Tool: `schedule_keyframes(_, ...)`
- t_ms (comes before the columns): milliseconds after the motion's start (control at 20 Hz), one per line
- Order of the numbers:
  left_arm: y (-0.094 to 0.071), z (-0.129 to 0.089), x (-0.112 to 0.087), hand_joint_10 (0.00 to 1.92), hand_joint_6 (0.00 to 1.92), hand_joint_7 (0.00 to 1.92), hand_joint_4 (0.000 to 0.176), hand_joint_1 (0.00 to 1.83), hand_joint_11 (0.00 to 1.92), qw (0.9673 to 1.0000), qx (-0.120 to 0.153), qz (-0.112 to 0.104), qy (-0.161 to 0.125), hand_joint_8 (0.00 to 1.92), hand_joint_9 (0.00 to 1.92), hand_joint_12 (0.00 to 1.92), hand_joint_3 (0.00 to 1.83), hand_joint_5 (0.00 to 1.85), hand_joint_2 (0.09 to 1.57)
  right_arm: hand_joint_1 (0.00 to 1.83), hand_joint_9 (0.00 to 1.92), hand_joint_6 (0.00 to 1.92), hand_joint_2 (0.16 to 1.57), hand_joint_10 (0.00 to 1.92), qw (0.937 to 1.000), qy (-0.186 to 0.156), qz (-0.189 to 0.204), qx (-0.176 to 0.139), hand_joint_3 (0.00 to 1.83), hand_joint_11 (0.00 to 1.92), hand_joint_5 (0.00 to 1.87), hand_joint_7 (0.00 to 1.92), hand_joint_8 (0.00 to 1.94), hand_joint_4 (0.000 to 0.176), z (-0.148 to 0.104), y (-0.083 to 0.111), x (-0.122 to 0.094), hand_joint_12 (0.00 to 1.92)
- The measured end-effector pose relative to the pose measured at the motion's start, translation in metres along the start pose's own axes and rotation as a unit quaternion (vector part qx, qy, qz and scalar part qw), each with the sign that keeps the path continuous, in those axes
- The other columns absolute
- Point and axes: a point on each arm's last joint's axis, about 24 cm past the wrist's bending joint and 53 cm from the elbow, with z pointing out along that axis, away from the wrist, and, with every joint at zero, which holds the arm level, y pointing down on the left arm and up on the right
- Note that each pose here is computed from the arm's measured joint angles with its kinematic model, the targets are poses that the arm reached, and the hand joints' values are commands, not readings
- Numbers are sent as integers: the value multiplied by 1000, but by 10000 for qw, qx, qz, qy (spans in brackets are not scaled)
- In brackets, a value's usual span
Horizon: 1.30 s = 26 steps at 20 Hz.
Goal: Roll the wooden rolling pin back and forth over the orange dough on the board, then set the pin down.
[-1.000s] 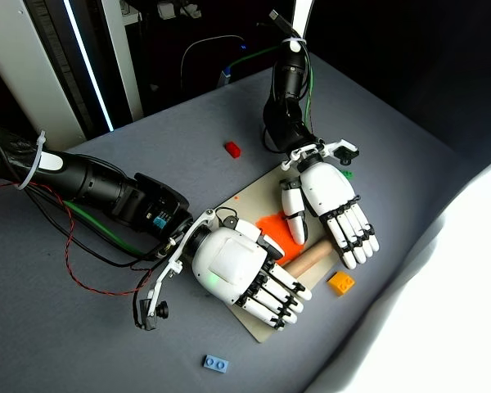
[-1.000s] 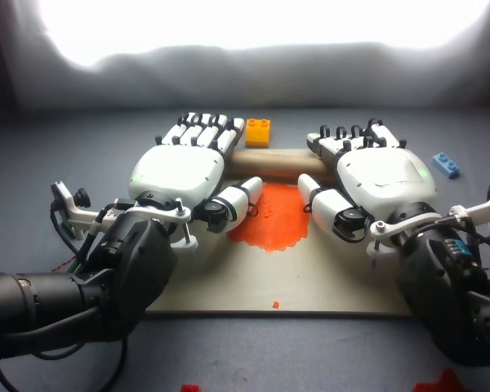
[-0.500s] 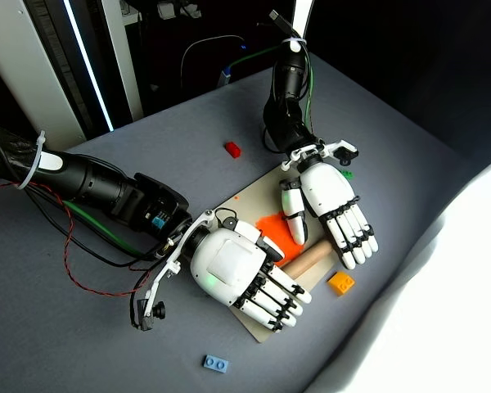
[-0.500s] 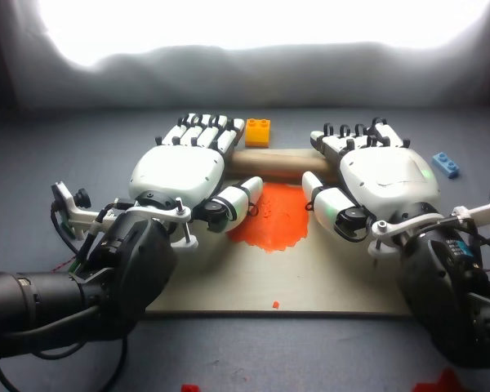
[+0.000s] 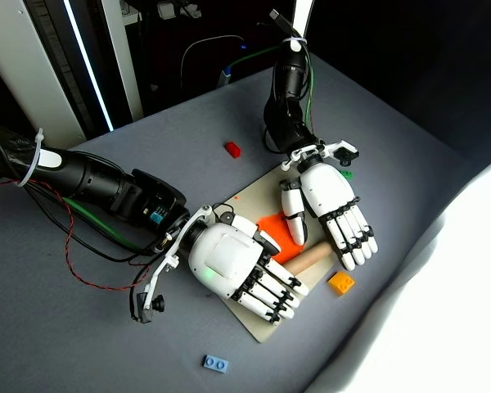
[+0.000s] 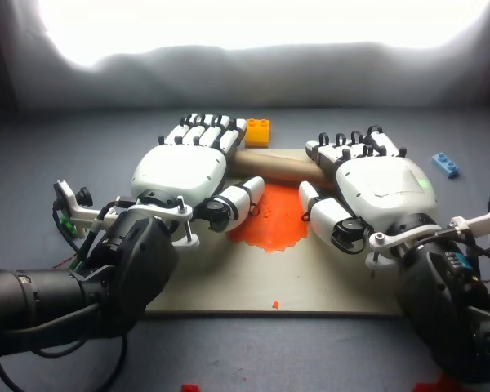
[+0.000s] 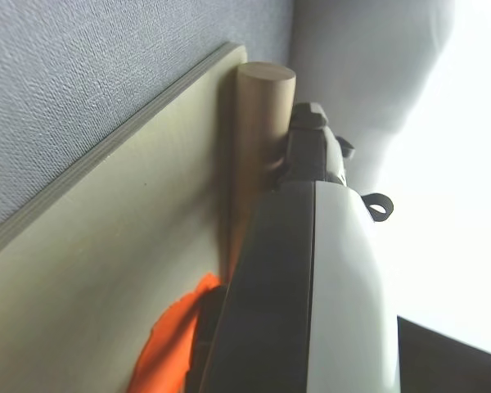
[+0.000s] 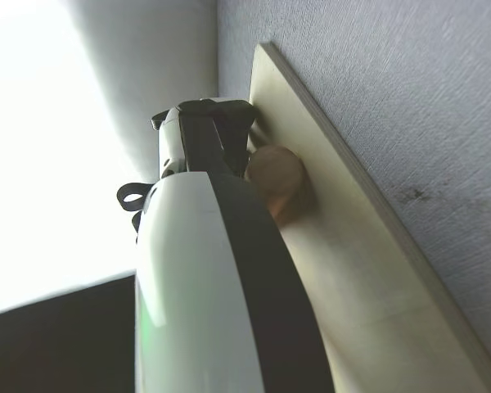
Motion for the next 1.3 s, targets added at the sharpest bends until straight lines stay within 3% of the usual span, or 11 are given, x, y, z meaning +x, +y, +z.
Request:
schedule_keyframes(350, 2, -2, 0, 1, 0, 305, 0, 0, 0, 9999, -34, 64, 83, 0, 232, 373, 2, 236, 1514, 0, 381, 15, 1571, 25, 9999, -23, -129, -53, 114, 0, 365, 430, 3, 0, -9, -3, -1, 1057)
schedule_keyframes(800, 2, -9, 1, 5, 1, 321, 0, 0, 0, 9998, -75, 82, 180, 0, 275, 526, 0, 236, 1494, 0, 372, 7, 1571, 16, 9998, -77, -190, -76, 136, 0, 355, 423, 2, 0, -13, -6, -5, 1038)
schedule_keyframes(1300, 0, -24, 6, 8, 3, 332, 0, 0, 0, 9997, -31, 113, 231, 6, 284, 496, 2, 248, 1512, 0, 387, 8, 1571, 20, 9996, -108, -238, -98, 79, 0, 354, 429, 5, 0, -19, -7, -5, 1071)
